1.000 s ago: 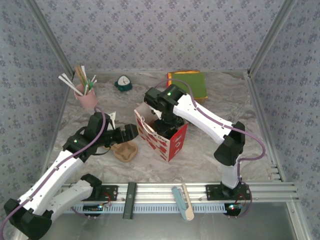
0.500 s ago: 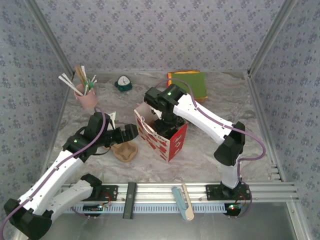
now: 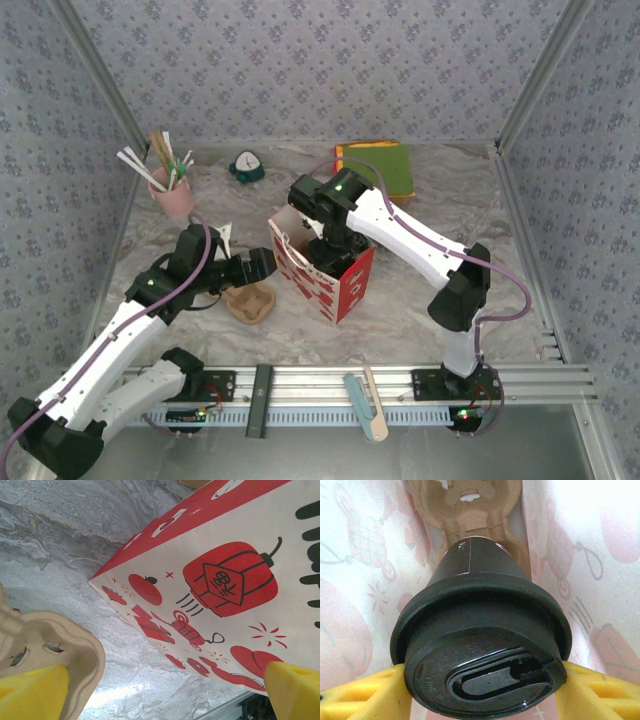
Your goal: Pack the takeout coffee
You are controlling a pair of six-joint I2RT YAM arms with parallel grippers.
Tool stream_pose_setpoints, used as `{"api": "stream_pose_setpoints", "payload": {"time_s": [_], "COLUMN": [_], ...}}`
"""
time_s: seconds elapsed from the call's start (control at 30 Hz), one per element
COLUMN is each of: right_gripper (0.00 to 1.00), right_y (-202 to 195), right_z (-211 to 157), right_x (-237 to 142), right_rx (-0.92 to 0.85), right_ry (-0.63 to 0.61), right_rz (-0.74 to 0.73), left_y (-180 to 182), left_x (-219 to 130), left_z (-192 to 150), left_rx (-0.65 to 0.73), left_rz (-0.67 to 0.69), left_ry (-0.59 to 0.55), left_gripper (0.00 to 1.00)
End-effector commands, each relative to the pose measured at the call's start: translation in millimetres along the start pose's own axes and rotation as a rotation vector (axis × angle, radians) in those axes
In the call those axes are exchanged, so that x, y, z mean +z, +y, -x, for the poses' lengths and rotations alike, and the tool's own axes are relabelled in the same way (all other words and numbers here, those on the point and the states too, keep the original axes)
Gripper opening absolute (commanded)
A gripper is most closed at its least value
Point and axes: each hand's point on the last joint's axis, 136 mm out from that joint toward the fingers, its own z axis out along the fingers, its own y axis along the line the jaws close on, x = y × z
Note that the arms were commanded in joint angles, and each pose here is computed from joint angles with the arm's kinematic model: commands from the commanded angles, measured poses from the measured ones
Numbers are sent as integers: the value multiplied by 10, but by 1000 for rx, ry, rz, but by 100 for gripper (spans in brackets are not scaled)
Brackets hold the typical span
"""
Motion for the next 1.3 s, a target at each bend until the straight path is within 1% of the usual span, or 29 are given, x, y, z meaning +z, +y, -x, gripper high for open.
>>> {"api": "stream_pose_setpoints", "payload": {"time_s": [0.0,1.27], "right_gripper": [68,68], "right_y": [-18,-13], "right_z": [-39,-60], "right_x": [-66,-35], "right_rx": [9,11], "right_ry": [-1,15], "right_rz": [-18,-10], "left_y": [-81,-66], "left_x": [-34,-40], "left_z": [23,36], "left_rx": [12,11], "left_rz": [-37,-27], "left_ry": [-15,-22], "left_gripper": [100,100]}}
